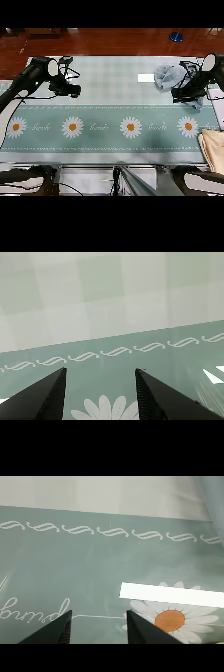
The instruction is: Fold the shirts.
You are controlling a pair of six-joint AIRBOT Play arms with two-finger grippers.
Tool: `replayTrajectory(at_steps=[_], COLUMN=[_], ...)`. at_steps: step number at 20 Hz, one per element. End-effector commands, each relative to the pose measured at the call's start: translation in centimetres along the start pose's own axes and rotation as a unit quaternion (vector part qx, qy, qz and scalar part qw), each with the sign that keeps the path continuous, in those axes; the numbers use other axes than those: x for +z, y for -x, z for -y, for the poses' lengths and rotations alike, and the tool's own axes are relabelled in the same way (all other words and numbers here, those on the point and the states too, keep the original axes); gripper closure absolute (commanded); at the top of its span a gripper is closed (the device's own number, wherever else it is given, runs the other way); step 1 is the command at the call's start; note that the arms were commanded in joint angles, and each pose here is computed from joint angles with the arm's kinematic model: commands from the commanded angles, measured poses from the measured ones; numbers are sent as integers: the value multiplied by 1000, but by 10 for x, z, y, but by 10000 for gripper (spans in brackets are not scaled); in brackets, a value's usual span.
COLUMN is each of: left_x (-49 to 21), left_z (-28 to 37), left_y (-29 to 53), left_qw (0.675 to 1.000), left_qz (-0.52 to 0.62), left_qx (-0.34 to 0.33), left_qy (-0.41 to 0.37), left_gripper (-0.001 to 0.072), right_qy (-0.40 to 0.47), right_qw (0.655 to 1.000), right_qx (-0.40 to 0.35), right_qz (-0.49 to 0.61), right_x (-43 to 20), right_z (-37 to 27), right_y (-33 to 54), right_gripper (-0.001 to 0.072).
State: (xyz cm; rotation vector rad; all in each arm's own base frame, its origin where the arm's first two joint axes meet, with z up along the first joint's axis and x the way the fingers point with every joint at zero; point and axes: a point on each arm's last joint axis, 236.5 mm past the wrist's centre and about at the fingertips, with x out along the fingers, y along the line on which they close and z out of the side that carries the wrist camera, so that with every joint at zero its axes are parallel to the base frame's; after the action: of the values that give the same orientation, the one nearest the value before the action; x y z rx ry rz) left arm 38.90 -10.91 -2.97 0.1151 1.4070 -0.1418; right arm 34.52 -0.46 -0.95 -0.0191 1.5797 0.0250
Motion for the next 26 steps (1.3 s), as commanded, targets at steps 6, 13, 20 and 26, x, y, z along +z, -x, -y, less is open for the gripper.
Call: replayTrajectory(at_steps=[6, 13, 20, 26], left_x=[-2, 23, 78, 73], left_z=[-1, -11, -4, -3], left_y=[-3, 13, 76, 77], left_qw=[1000, 999, 991, 993], left_qz=[-7, 34, 130, 117], left_qx=[1, 7, -4, -2], left_qy=[0, -21, -19, -32], left_gripper=[197, -13, -13, -13], right_qy=[41, 21, -133, -180], right_qw=[987, 887, 936, 953], right_qx=[-48, -140, -53, 28], right_qz=[150, 439, 322, 241], right_x=[72, 191, 175, 163], right_z=[20, 65, 147, 150], right_y=[19, 156, 61, -18], right_gripper=[275, 215, 113, 121])
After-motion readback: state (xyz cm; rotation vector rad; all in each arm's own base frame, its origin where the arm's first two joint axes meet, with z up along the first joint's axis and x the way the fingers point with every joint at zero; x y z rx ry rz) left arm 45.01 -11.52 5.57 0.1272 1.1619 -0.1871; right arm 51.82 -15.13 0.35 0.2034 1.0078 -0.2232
